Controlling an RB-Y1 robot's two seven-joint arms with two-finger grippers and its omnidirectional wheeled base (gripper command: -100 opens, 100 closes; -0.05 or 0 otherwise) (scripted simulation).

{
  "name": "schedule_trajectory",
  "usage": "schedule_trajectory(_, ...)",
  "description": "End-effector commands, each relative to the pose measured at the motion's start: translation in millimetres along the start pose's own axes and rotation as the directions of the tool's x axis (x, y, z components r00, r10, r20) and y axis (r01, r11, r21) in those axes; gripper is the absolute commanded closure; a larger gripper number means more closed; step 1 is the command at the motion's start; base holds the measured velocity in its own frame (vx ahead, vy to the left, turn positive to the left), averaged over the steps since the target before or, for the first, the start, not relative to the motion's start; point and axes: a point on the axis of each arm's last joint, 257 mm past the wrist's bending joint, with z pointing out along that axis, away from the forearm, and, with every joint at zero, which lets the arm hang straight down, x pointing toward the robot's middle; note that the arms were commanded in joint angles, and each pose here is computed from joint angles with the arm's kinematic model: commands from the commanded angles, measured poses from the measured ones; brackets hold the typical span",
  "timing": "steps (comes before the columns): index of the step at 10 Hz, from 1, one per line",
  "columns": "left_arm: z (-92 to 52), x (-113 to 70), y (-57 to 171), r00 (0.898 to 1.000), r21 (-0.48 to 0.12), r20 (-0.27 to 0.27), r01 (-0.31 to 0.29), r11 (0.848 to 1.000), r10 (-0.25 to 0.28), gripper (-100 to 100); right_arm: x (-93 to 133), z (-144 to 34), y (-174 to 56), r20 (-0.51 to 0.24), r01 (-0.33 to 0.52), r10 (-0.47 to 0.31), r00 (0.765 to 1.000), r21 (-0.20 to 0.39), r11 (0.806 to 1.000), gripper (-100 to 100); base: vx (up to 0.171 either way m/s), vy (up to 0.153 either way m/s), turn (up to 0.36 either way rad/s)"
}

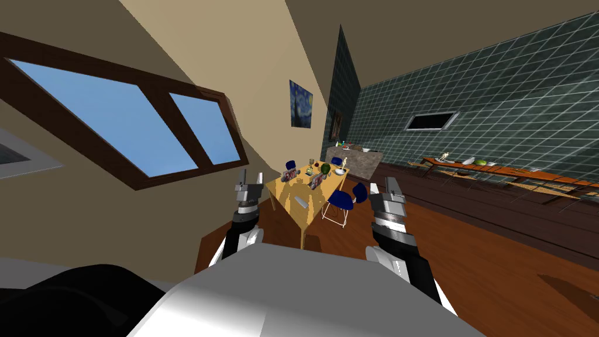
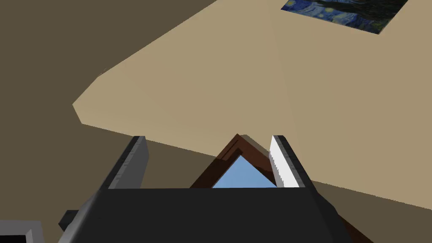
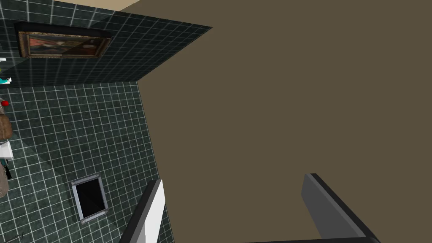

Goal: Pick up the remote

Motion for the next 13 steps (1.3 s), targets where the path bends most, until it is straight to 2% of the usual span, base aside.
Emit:
schedule_trajectory(1,-1.4,-1.8,11.8,1.000,-0.038,-0.017,-0.007,0.999,0.007,-100,0.0,0.0,0.0,0.000,0.000,0.000,1.000,0.000,1.000,0,-0.010,-0.012,-0.089)
schedule_trajectory(2,-2.4,-3.9,19.6,1.000,-0.063,-0.022,-0.012,0.998,0.011,-100,0.0,0.0,0.0,0.000,0.000,0.000,1.000,0.000,1.000,0,-0.021,-0.022,-0.121)
schedule_trajectory(3,-5.6,-10.7,40.2,0.999,-0.126,-0.029,-0.024,0.992,0.021,-100,0.0,0.0,0.0,0.000,0.000,0.000,1.000,0.000,1.000,0,-0.037,-0.044,-0.207)
schedule_trajectory(5,-11.3,-21.6,67.2,0.999,-0.207,-0.029,-0.041,0.977,0.036,-100,0.1,0.0,0.0,0.000,0.000,0.000,1.000,0.000,1.000,0,-0.038,-0.048,-0.175)
schedule_trajectory(6,-11.5,-21.8,68.3,0.999,-0.212,-0.029,-0.041,0.976,0.036,-100,0.0,0.0,0.0,0.000,0.000,0.000,1.000,0.000,1.000,0,-0.024,-0.031,-0.037)
schedule_trajectory(8,-20.0,-36.4,98.3,0.998,-0.299,-0.026,-0.063,0.952,0.058,-100,0.0,0.0,0.0,0.000,0.000,0.000,1.000,0.000,1.000,0,-0.018,-0.043,-0.165)
schedule_trajectory(9,-21.1,-36.9,101.7,0.998,-0.312,-0.025,-0.063,0.948,0.058,-100,0.1,0.0,0.0,0.000,0.000,0.000,1.000,0.000,1.000,0,-0.016,-0.045,-0.059)
schedule_trajectory(10,-26.7,-45.7,117.6,0.997,-0.358,-0.024,-0.076,0.931,0.072,-100,0.0,0.0,0.0,0.000,0.000,0.000,1.000,0.000,1.000,0,-0.015,-0.048,-0.095)
schedule_trajectory(11,-27.6,-46.1,120.0,0.997,-0.368,-0.023,-0.075,0.927,0.072,-100,0.0,0.0,0.0,0.000,0.000,0.000,1.000,0.000,1.000,0,-0.017,-0.041,-0.078)
schedule_trajectory(13,-39.3,-65.1,150.9,0.994,-0.459,-0.024,-0.102,0.883,0.103,-100,0.0,0.0,0.0,0.000,0.000,0.000,1.000,0.000,1.000,0,-0.019,-0.059,-0.170)
